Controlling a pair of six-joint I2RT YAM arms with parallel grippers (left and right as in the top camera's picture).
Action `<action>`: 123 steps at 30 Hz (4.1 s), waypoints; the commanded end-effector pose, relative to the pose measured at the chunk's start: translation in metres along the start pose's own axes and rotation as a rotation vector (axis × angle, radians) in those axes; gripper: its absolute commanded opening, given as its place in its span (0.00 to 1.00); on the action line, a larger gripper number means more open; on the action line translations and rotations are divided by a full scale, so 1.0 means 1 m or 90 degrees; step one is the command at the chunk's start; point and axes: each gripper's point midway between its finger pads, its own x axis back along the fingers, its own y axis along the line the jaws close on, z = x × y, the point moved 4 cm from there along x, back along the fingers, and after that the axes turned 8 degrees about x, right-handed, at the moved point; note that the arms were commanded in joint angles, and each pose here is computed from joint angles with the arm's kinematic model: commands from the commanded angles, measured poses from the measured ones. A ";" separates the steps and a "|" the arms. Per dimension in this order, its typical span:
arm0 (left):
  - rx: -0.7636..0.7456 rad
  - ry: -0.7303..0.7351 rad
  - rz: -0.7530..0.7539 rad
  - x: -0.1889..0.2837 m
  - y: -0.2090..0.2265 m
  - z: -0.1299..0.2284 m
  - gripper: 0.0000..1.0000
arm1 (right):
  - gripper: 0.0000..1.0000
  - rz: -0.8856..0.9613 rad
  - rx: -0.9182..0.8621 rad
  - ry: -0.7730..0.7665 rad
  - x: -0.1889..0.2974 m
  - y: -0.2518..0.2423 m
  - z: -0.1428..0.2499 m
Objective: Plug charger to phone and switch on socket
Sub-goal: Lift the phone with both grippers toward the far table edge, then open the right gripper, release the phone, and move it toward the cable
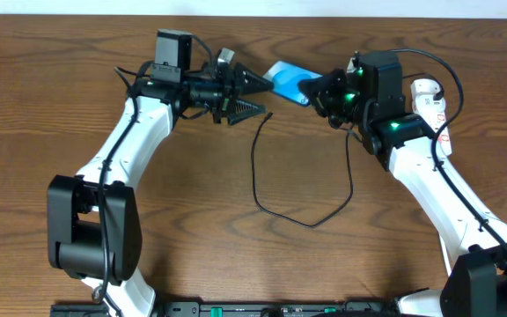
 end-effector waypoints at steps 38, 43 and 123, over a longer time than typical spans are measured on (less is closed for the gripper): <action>0.123 -0.135 0.112 0.038 -0.048 -0.037 0.54 | 0.01 -0.176 -0.113 -0.058 0.000 0.089 0.027; 0.093 -0.136 0.155 0.044 -0.068 -0.037 0.54 | 0.01 -0.179 -0.145 -0.046 -0.002 0.091 0.031; -0.052 -0.126 0.112 0.053 -0.047 -0.038 0.07 | 0.31 -0.134 -0.060 -0.040 -0.008 0.082 0.049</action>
